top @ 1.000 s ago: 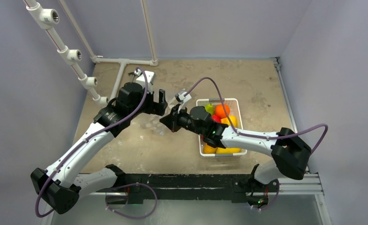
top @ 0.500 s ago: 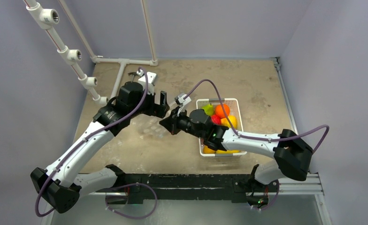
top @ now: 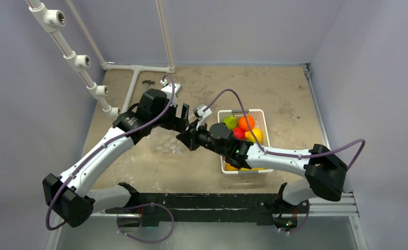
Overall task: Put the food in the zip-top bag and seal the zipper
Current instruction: Open the zipper of the food storage bag at the center of the board.
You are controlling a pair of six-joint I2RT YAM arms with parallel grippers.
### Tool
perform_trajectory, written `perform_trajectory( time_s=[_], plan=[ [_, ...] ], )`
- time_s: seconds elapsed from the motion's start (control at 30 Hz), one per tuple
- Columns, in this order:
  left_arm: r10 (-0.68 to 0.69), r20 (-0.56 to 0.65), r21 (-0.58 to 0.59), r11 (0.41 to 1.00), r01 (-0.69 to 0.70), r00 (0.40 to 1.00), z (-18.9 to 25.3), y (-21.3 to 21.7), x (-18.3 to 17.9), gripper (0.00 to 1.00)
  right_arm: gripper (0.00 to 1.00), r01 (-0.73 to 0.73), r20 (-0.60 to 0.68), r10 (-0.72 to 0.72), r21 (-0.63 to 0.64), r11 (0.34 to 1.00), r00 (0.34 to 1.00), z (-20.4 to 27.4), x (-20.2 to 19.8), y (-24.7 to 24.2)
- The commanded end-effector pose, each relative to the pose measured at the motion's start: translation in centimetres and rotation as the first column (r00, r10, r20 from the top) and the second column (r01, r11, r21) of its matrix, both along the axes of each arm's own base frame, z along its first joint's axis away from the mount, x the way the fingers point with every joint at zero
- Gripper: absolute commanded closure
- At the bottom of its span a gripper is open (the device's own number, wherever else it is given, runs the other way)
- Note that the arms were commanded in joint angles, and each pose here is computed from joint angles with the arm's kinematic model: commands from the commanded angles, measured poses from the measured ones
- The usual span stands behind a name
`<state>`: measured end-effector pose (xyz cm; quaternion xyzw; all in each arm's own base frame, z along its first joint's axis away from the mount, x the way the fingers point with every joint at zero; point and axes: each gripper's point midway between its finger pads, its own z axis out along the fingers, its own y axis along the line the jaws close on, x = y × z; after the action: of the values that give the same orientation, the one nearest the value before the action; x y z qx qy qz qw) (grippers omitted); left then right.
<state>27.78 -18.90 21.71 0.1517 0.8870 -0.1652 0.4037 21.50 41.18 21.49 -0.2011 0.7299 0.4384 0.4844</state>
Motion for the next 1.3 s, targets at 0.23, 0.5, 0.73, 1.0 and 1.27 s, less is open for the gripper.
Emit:
perform_trajectory(
  time_s=[0.23,0.5,0.73,1.0,1.27],
  plan=[
    [-0.028,0.02,0.034,0.999,0.027,0.999,2.1,0.4,0.0,0.09,1.0,0.093,-0.006,-0.093,-0.021,0.995,0.996,0.2,1.6,0.2],
    [-0.025,-0.014,0.073,0.997,0.026,1.0,0.9,0.6,0.1,0.1,1.0,0.092,0.0,-0.092,-0.01,0.996,0.996,1.1,1.6,0.7],
    [-0.02,-0.024,0.089,0.996,0.022,1.0,0.5,0.3,0.6,0.1,1.0,0.084,0.008,-0.084,-0.008,0.996,0.996,1.5,1.3,1.4],
    [-0.018,-0.043,0.12,0.993,0.023,0.999,-0.2,0.2,0.9,0.11,1.0,0.089,0.021,-0.089,0.007,0.996,0.996,2.3,1.3,1.7],
    [0.007,-0.045,0.155,0.988,0.0,0.999,-0.4,1.0,0.9,0.31,1.0,0.106,0.019,-0.106,0.006,0.994,0.994,2.4,1.4,1.5]
  ],
)
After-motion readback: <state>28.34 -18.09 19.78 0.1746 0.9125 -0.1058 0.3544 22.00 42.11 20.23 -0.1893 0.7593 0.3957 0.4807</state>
